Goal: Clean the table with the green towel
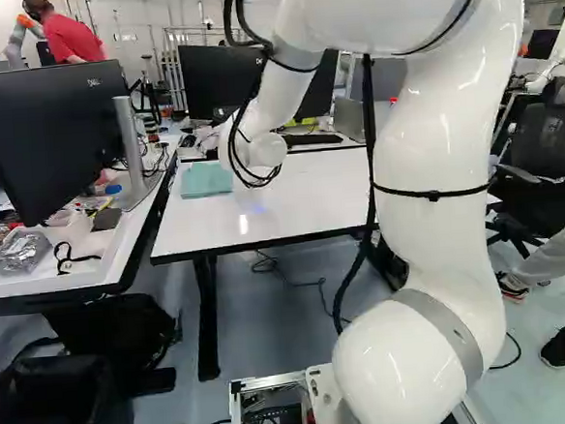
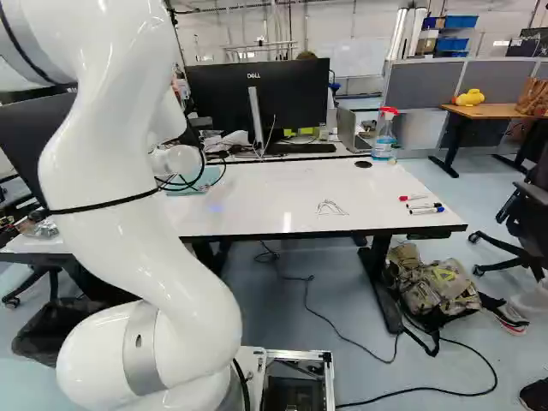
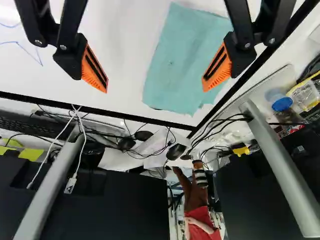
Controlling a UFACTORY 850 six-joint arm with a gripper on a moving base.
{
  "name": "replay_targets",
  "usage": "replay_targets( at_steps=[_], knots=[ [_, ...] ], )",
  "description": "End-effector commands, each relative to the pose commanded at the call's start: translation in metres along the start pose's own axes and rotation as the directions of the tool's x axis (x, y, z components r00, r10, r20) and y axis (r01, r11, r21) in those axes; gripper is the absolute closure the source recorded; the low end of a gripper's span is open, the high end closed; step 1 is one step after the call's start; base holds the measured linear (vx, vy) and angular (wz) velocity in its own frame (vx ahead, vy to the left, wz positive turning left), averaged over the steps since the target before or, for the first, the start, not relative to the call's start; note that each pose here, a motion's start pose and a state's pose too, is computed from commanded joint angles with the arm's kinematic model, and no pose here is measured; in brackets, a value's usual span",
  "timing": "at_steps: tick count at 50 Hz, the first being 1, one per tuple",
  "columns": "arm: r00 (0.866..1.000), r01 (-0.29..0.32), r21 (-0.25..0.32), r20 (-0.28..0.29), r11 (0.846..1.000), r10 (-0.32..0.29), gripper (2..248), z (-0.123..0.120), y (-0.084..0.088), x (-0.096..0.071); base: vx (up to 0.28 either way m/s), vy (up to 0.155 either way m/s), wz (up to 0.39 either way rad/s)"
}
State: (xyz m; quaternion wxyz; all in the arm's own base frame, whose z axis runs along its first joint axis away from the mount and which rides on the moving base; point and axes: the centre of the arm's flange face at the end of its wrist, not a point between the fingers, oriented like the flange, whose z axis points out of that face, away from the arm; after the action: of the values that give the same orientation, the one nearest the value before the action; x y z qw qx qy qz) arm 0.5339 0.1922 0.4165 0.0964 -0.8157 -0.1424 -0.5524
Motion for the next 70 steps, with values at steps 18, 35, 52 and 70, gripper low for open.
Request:
replay_targets(
  at_steps=[18, 35, 52, 70],
  knots=[
    [0.992, 0.011, 0.028, 0.124, 1.000, -0.015, 3, 0.033, -0.018, -0.003, 0.000, 0.000, 0.000],
    [0.969, 0.021, 0.053, 0.245, 0.998, -0.034, 3, 0.061, -0.036, -0.008, 0.000, 0.000, 0.000],
    [0.932, 0.031, 0.077, 0.358, 0.997, -0.056, 3, 0.087, -0.054, -0.012, 0.000, 0.000, 0.000],
    [0.929, 0.033, 0.082, 0.366, 0.996, -0.061, 3, 0.093, -0.058, -0.012, 0.000, 0.000, 0.000]
  ],
)
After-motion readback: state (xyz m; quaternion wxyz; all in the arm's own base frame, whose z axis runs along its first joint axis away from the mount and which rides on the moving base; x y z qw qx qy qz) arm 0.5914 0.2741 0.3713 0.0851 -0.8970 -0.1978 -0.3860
